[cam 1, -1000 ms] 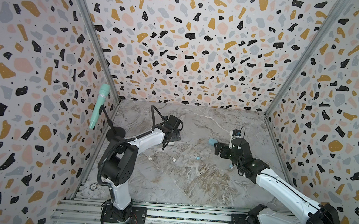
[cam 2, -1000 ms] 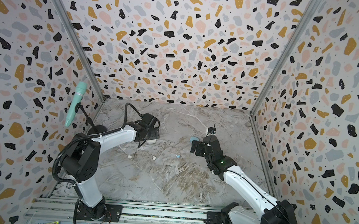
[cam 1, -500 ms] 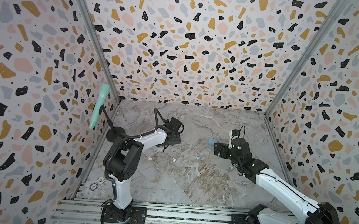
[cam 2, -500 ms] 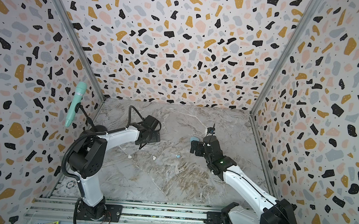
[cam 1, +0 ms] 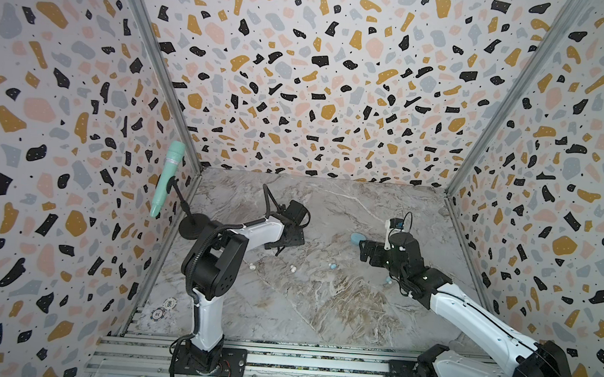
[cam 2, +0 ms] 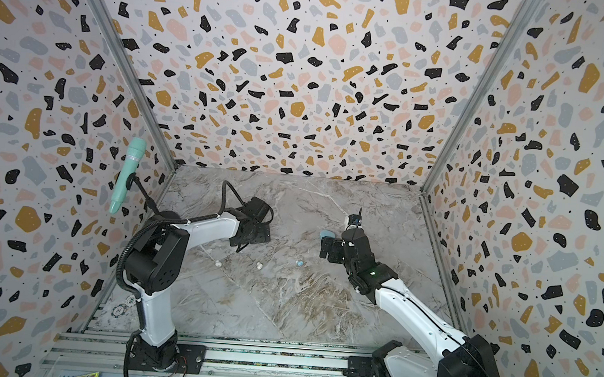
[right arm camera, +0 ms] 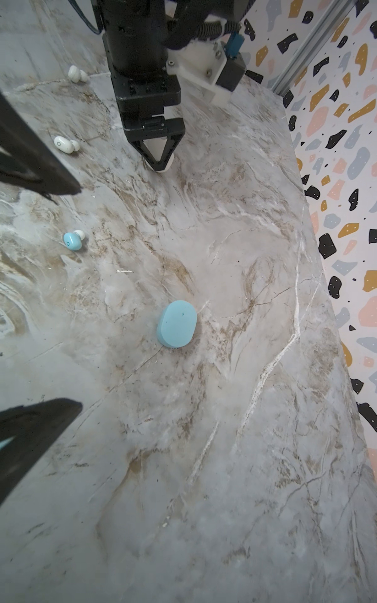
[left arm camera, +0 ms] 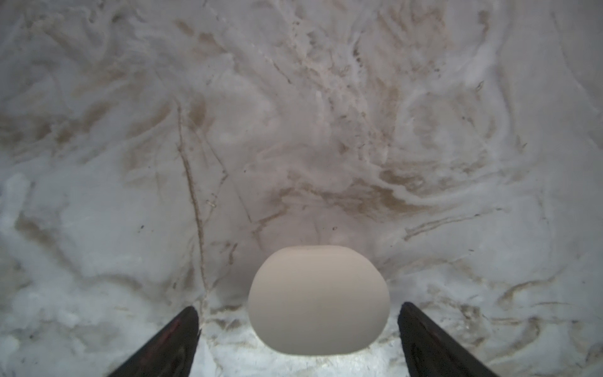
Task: Insert wireless bluetooth earbuds into charging case
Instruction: Move the charging case to the center of the table.
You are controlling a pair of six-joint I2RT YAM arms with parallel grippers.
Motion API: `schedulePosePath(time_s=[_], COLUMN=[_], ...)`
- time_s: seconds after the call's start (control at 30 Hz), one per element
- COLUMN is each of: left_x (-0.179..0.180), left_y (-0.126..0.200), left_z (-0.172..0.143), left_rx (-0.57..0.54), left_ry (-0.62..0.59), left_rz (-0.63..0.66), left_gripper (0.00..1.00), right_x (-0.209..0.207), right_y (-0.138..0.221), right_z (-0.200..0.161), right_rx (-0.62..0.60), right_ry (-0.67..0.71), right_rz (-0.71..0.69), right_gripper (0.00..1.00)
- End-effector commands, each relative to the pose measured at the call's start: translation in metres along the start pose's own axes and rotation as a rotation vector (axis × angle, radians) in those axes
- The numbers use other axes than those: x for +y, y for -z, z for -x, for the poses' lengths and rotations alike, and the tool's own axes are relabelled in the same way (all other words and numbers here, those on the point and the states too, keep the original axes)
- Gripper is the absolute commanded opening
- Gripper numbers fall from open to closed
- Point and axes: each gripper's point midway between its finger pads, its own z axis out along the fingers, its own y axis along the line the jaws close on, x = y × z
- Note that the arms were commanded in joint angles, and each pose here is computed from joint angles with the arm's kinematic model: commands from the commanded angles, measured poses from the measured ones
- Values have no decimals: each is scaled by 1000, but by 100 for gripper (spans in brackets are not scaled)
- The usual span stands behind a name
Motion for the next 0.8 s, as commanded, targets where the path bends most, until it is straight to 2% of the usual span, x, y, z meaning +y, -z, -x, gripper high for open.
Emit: schedulePosePath(time_s=[0.0,0.23,0.43,0.77], left_x=[-9,-8,-10,-6], left_y=[0,0,-5,-6], left_z=[7,9,7,8], left_rx=[-13,-23,-12,-21], left_ry=[-10,-6,-8,-12], left_rz=[-10,4,-2,27], left_gripper=[95,91,84,81], right_x=[3,4,5,4], right_y=[3,3,4,4], right_z=[2,2,2,2], right_rx=[-13,-14,-14,-14], right_ry=[3,-1,-2,-4], right_rz=[17,20,26,24], right_gripper=[97,97,97,96])
